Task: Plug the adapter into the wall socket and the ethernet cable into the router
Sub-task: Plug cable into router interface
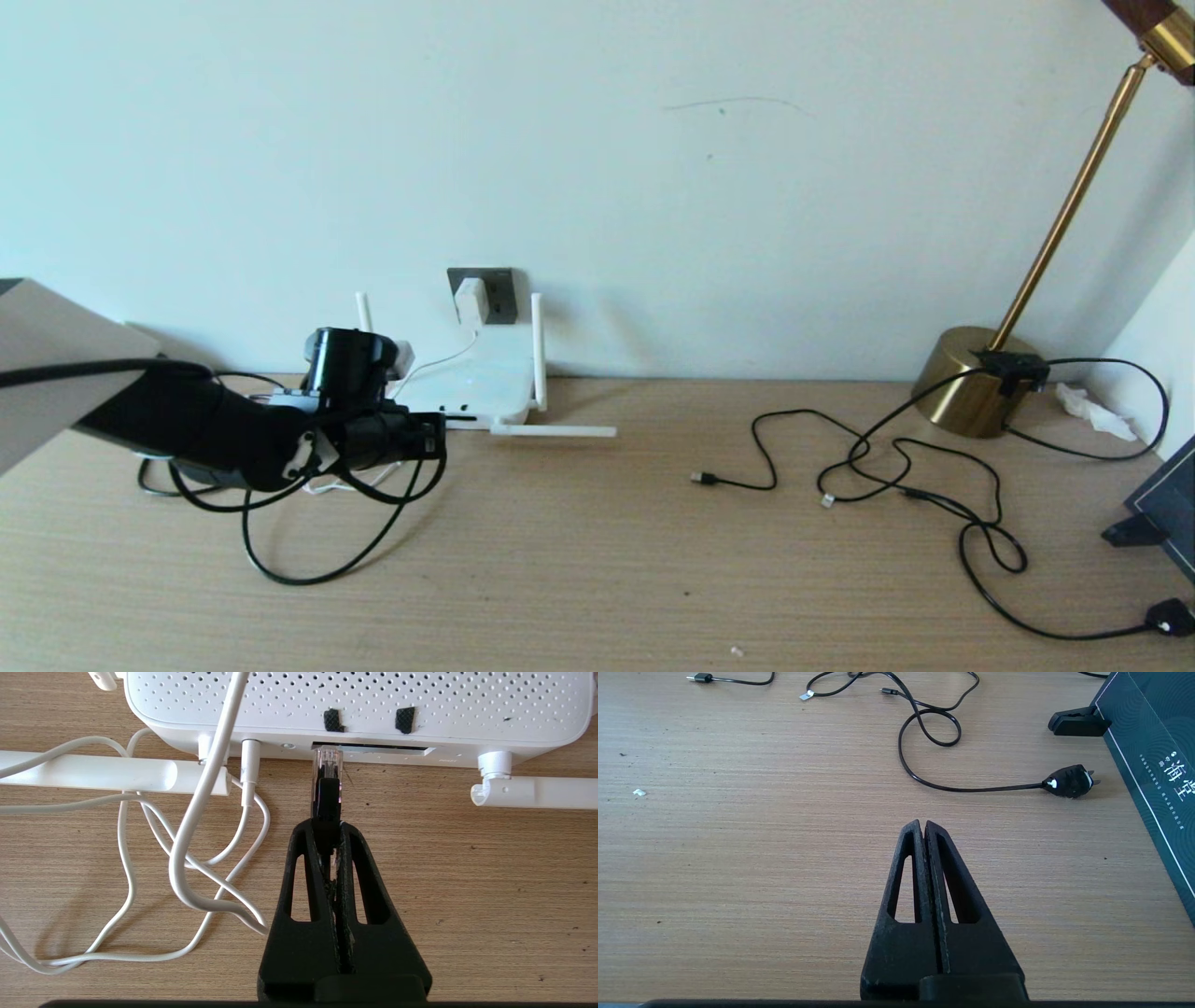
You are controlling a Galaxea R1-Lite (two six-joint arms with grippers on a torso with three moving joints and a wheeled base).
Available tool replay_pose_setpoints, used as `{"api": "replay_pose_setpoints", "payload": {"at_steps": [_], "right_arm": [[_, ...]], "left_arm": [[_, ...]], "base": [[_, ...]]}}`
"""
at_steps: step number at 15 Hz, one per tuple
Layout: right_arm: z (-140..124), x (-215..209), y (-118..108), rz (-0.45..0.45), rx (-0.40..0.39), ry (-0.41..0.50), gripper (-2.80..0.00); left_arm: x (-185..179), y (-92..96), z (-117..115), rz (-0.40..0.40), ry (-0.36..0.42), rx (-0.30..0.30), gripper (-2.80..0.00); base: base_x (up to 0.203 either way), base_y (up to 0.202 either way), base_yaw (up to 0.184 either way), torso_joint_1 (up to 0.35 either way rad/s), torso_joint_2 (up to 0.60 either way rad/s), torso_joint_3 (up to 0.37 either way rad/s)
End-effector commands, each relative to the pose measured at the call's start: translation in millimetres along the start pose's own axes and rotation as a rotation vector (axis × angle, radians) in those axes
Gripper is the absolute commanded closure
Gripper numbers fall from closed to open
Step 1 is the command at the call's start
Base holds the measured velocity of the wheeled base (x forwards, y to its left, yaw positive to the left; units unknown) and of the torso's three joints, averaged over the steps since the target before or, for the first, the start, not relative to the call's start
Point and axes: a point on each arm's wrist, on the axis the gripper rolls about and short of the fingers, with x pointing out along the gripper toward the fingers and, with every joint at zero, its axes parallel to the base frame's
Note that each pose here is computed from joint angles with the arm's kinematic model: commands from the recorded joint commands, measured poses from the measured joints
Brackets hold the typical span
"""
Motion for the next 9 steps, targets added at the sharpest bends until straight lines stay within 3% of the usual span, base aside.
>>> {"api": "replay_pose_setpoints", "payload": {"at_steps": [1,9], "right_arm": [[-0.1,0.1,0.0,0.000,0.001,0.003,0.00],[-0.1,0.1,0.0,0.000,0.001,0.003,0.00]], "left_arm": [[-1.1,0.1,1.5,0.000,-0.007,-0.001,0.00],[-0.5,-1.4,4.5,-0.001,-0.017,0.000,0.00]], "base": [[0.000,0.000,0.000,0.000,0.00,0.000],[0.000,0.000,0.000,0.000,0.00,0.000]]}}
